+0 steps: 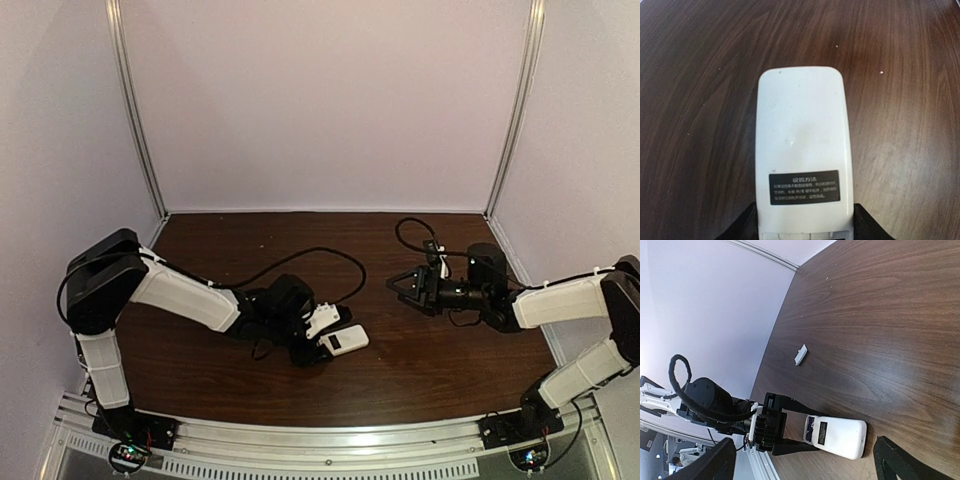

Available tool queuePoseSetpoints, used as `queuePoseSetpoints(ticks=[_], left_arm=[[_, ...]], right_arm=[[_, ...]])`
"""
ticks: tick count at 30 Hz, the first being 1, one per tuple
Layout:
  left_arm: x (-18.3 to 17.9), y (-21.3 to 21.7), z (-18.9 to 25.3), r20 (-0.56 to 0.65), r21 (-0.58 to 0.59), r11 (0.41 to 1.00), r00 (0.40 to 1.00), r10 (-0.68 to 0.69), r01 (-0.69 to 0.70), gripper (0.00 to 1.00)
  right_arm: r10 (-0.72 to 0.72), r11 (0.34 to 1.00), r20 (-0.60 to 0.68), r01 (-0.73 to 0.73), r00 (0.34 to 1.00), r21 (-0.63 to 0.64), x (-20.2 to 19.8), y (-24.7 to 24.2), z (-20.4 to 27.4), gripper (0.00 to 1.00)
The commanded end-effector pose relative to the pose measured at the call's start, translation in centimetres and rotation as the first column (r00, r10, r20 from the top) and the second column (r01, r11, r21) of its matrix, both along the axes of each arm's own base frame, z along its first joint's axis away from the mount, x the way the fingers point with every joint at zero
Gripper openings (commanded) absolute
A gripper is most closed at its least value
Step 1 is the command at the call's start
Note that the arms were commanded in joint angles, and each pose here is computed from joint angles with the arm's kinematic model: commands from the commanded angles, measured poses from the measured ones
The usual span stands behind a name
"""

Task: Load the batteries into the remote control
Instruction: Pick up the remote control without the battery cover from the center of the board, then pass from the left arm to the right

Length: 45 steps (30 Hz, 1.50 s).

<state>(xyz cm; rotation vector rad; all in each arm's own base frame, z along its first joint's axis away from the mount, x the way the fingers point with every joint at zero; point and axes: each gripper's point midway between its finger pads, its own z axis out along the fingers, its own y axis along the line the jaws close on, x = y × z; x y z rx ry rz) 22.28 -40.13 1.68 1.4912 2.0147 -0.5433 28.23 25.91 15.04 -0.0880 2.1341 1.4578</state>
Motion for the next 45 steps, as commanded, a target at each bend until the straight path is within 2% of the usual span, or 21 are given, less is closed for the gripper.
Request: queuePoseSetpoints(ticks=[1, 10, 17, 21, 32, 34, 35, 40, 41, 45], left_arm=[[3.1, -1.6, 5.0, 0.107, -0.123, 0.987, 0.988, 0.113, -0.100, 0.33], [5.0, -2.6, 12.7, 0.218, -0.295, 0.945, 0.952, 0.213, -0.144, 0.31], [4.5, -3.6, 16.6, 0.225, -0.402, 0.907, 0.946, 0.232, -0.126, 0.31], [4.0, -4.2, 17.2, 0.228, -0.419, 0.901, 0.947, 0.225, -0.114, 0.31], [3.6, -4.5, 18.3, 0.223, -0.456, 0.884, 0.948, 0.229, -0.107, 0.32], [3.5, -4.3, 18.3, 0.222, -0.453, 0.885, 0.948, 0.228, -0.107, 0.39], [3.4, -4.2, 18.3, 0.221, -0.452, 0.885, 0.948, 0.228, -0.107, 0.47], [2.4, -2.7, 19.5, 0.203, -0.477, 0.873, 0.952, 0.228, -0.107, 0.93], [2.3, -2.2, 19.8, 0.195, -0.488, 0.865, 0.952, 0.237, -0.116, 0.97], [1.8, -0.2, 21.1, 0.098, -0.540, 0.829, 0.967, 0.235, -0.146, 0.97]], right_arm=[[0.050, 0.997, -0.002, -0.050, 0.999, 0.064, -0.6, 1.0, 0.6, 0.93], [0.112, 0.991, -0.009, -0.111, 0.994, 0.078, -0.9, 4.2, 1.0, 0.85], [0.131, 0.983, 0.006, -0.131, 0.991, 0.129, -0.4, 6.3, 1.9, 0.76], [0.143, 0.973, 0.019, -0.144, 0.990, 0.178, -0.2, 7.4, 2.9, 0.64], [0.182, 0.934, 0.018, -0.178, 0.983, 0.308, -0.6, 8.9, 4.5, 0.21], [0.179, 0.934, 0.013, -0.174, 0.984, 0.311, -0.6, 8.8, 4.4, 0.13], [0.179, 0.935, 0.010, -0.173, 0.984, 0.310, -0.6, 8.8, 4.4, 0.10], [0.186, 0.936, 0.034, -0.188, 0.982, 0.297, -0.9, 8.6, 4.8, 0.00], [0.191, 0.936, 0.043, -0.195, 0.981, 0.294, -1.0, 8.6, 5.0, 0.00], [0.211, 0.936, 0.070, -0.222, 0.975, 0.272, -1.5, 8.6, 5.1, 0.00]])
